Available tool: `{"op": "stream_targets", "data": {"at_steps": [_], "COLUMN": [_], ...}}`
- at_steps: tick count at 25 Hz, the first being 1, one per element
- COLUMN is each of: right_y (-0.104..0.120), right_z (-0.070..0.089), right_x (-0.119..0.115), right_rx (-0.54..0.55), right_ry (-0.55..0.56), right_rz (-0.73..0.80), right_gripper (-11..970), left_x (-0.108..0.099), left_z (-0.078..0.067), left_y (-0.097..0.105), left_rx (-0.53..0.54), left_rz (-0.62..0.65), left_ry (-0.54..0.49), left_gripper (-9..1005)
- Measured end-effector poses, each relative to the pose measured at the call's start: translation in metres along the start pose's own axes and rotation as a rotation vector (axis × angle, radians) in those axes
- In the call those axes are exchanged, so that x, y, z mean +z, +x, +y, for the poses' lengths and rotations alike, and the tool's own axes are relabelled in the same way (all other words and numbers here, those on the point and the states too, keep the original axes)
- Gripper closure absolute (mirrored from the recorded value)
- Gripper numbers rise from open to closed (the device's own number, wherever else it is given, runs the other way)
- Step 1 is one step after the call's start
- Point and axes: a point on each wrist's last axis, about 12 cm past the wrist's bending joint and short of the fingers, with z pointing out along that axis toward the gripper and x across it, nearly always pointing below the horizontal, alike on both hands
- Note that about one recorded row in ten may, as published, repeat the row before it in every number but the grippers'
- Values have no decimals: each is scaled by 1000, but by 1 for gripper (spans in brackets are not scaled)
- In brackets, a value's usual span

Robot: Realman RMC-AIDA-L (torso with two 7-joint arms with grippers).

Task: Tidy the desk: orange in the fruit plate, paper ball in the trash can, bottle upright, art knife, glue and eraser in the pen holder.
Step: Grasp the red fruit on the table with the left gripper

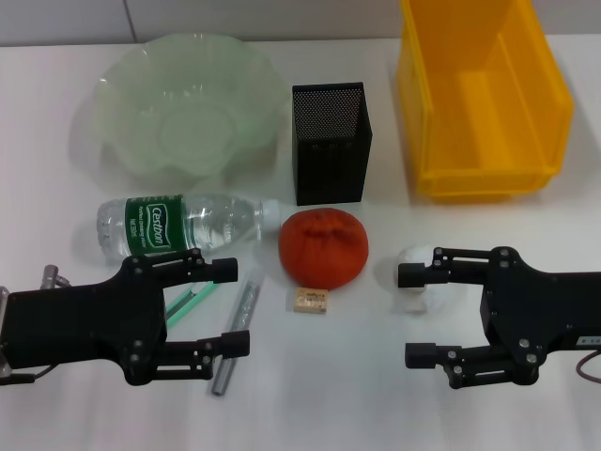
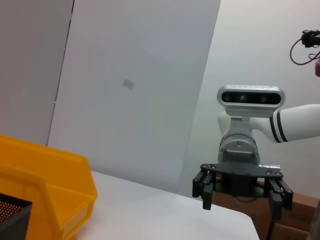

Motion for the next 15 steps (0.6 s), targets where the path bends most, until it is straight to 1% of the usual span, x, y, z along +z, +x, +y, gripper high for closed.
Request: {"op": "stream_targets", "data": {"at_steps": [15], "right_y": [3], "right_z": [0], "right_x": [2], "right_rx": [4], "right_ry": [-1], "right_rz": [-13], "right_gripper": [195], "left_x": [1], "left_z": [2], "left_y": [-2], "left_rx": [15], "left_rz": [-7], "left_ry": [-1], "left_gripper": [207]}}
